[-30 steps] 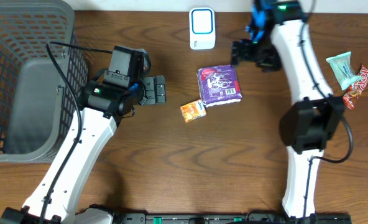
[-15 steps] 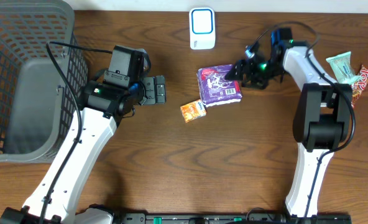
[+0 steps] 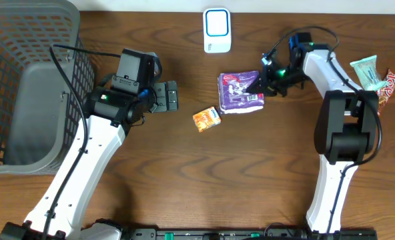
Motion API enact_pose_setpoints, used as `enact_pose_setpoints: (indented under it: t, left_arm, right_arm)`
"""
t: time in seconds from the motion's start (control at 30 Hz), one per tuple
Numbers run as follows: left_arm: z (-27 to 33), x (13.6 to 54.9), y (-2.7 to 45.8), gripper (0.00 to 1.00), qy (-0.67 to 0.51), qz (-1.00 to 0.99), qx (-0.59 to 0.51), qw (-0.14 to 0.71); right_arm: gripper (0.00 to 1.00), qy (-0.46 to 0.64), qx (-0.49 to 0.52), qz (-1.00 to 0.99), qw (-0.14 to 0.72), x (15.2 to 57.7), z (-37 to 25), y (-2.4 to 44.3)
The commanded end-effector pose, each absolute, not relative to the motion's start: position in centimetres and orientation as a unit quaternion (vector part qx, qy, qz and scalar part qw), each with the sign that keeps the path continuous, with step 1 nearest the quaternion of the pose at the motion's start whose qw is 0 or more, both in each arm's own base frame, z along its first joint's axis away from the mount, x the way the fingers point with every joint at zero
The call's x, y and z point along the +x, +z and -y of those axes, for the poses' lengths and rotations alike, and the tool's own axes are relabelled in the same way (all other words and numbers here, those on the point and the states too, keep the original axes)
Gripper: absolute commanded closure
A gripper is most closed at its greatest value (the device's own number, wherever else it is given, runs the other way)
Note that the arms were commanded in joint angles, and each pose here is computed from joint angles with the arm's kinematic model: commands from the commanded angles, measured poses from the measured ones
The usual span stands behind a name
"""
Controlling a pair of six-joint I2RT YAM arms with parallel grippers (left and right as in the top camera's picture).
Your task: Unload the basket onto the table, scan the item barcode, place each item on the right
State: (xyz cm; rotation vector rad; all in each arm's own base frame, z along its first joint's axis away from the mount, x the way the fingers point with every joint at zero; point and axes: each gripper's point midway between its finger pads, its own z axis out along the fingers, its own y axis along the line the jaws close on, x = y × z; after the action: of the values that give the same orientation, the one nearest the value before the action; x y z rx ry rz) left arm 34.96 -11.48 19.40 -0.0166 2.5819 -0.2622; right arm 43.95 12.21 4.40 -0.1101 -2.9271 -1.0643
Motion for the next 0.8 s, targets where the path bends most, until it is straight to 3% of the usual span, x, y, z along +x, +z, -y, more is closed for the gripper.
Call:
enact_pose_setpoints:
  t: [0.0, 0.2, 0.33, 0.57, 0.77]
  left_arm:
    - [11.2, 35.2, 19.7, 0.02, -0.09, -0.958, -0.005, 0.274]
    - [11.2, 35.2, 19.7, 0.02, -0.09, -0.958, -0.005, 0.274]
    - [11.2, 35.2, 19.7, 0.02, -0.09, -0.958, -0.005, 0.274]
    - [11.2, 35.2, 19.7, 0.02, -0.09, -0.958, -0.005, 0.274]
    - [11.2, 35.2, 19.7, 0.02, -0.09, -0.958, -0.005, 0.274]
  right_arm:
    - [0.98, -0.188, -0.044, 0.978, -0.074, 45.9, -8.5, 9.7]
    - [0.92, 0.18, -0.156, 0.955, -0.175, 44.0, -0.4, 16.9]
    - [0.93, 0.339, -0.177, 0.897, -0.22, 42.3, 1.1, 20.0]
    - [0.91, 0.371, -0.119, 0.901, -0.194, 42.1, -2.1, 15.1]
    - [0.82, 0.299, -0.088, 0.937, -0.156, 42.2, -7.4, 9.8]
